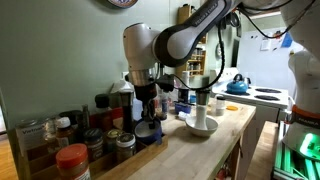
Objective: Move the cup on the right to the condiment tray
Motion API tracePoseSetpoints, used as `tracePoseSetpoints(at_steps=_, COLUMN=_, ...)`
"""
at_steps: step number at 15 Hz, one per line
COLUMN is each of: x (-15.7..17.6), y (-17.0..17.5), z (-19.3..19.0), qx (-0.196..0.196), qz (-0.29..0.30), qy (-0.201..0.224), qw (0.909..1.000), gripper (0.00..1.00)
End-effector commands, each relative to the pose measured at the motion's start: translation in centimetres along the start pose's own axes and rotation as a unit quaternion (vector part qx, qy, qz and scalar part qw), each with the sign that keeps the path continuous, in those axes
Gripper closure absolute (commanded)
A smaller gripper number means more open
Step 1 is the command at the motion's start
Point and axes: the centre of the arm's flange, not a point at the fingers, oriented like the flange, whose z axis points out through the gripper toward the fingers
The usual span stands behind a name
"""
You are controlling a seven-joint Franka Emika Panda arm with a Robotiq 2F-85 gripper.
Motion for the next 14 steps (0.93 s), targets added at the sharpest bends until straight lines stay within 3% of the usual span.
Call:
tracePoseSetpoints(at_steps=1, x=1.0, y=-0.5, z=1.5, qx=0.054, qz=-0.013, qy=-0.047, qw=0.9974, gripper=1.0)
tracePoseSetpoints(at_steps=7, x=1.5, y=-1.5, z=1.3, qx=0.079, qz=-0.041, qy=-0.07, qw=0.9936, gripper=1.0)
tracePoseSetpoints(at_steps=11, x=0.8, y=-2.0, z=-0.9, qx=0.101, qz=-0.05, qy=-0.026, qw=0.9933, gripper=1.0)
tracePoseSetpoints(at_steps=13, x=0.4, y=-2.4, z=-2.1, qx=0.097, qz=-0.05, qy=0.0, qw=0.994, gripper=1.0)
tracePoseSetpoints(at_steps=14, x=-0.5, y=-2.3, z=-3.4, qx=0.076, qz=-0.042, qy=0.014, qw=0.9961, gripper=1.0)
